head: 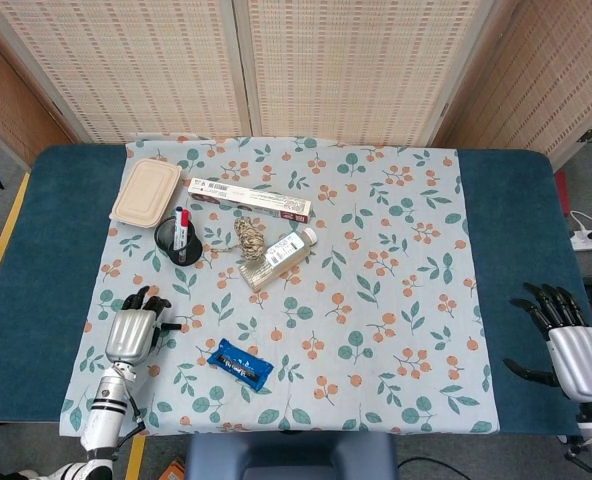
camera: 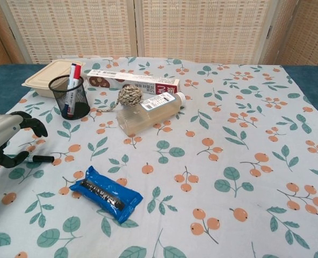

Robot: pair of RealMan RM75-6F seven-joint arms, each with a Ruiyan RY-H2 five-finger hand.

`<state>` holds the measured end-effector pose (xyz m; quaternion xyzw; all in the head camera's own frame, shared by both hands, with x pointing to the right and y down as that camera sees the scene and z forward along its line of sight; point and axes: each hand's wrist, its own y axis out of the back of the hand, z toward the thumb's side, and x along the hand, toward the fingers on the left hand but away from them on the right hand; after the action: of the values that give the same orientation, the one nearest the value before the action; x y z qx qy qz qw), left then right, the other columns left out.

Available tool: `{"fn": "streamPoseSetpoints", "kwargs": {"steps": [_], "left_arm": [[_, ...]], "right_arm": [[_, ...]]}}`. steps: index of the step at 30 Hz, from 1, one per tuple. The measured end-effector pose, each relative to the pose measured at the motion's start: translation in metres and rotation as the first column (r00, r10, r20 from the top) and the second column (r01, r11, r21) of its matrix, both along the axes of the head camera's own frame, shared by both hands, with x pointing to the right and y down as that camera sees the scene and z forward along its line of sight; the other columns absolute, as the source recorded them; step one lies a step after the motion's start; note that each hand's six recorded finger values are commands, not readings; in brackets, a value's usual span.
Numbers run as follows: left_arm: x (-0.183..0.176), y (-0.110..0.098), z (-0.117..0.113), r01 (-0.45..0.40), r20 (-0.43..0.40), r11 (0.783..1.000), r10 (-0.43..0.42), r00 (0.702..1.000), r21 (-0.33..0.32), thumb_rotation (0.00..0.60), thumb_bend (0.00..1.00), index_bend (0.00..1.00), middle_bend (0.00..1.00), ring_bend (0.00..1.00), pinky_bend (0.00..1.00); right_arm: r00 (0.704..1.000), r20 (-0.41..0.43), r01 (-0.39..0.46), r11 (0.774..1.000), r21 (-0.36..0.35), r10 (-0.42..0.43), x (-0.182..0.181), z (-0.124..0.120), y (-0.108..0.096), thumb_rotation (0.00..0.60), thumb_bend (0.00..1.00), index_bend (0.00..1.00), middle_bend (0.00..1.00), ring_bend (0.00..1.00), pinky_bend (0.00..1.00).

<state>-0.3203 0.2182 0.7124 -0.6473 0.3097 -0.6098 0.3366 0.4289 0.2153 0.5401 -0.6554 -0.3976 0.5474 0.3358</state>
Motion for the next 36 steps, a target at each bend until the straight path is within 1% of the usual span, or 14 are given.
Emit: {"fn": "streamPoseSetpoints", "kwargs": {"steps": [3, 11, 19, 23, 36], "left_arm": [[0.001, 0.004, 0.004, 0.006, 0.006, 1.000, -0.006, 1.000, -0.006, 0.600, 0.42, 0.33, 0.29, 0.08, 0.18], [0.002, 0.012, 0.001, 0.022, 0.005, 1.000, -0.023, 1.000, 0.009, 0.600, 0.42, 0.33, 0.34, 0.09, 0.17], [0.003, 0.022, 0.012, 0.029, 0.010, 0.999, -0.028, 1.000, -0.016, 0.600, 0.42, 0.33, 0.35, 0.09, 0.17], [0.005, 0.022, 0.014, 0.027, 0.011, 1.000, -0.027, 1.000, -0.013, 0.600, 0.42, 0.33, 0.35, 0.09, 0.17], [0.005, 0.021, 0.023, 0.022, 0.029, 0.999, -0.021, 0.999, -0.024, 0.600, 0.42, 0.37, 0.42, 0.13, 0.18]], "right_arm": [[1.000, -0.001, -0.003, 1.000, 0.001, 0.003, 0.001, 0.000, 0.000, 0.600, 0.00, 0.23, 0.08, 0.05, 0.00], [1.000, -0.001, -0.003, 1.000, -0.004, 0.003, 0.001, 0.001, 0.000, 0.600, 0.00, 0.24, 0.08, 0.05, 0.00], [1.000, 0.001, -0.006, 1.000, 0.003, 0.006, 0.002, -0.001, 0.000, 0.600, 0.00, 0.24, 0.08, 0.05, 0.00], [1.000, 0.001, -0.006, 1.000, -0.001, 0.006, 0.002, 0.000, 0.000, 0.600, 0.00, 0.24, 0.08, 0.05, 0.00], [1.000, -0.005, -0.012, 1.000, -0.001, 0.012, 0.005, 0.000, -0.001, 0.600, 0.00, 0.24, 0.08, 0.05, 0.00]]}}
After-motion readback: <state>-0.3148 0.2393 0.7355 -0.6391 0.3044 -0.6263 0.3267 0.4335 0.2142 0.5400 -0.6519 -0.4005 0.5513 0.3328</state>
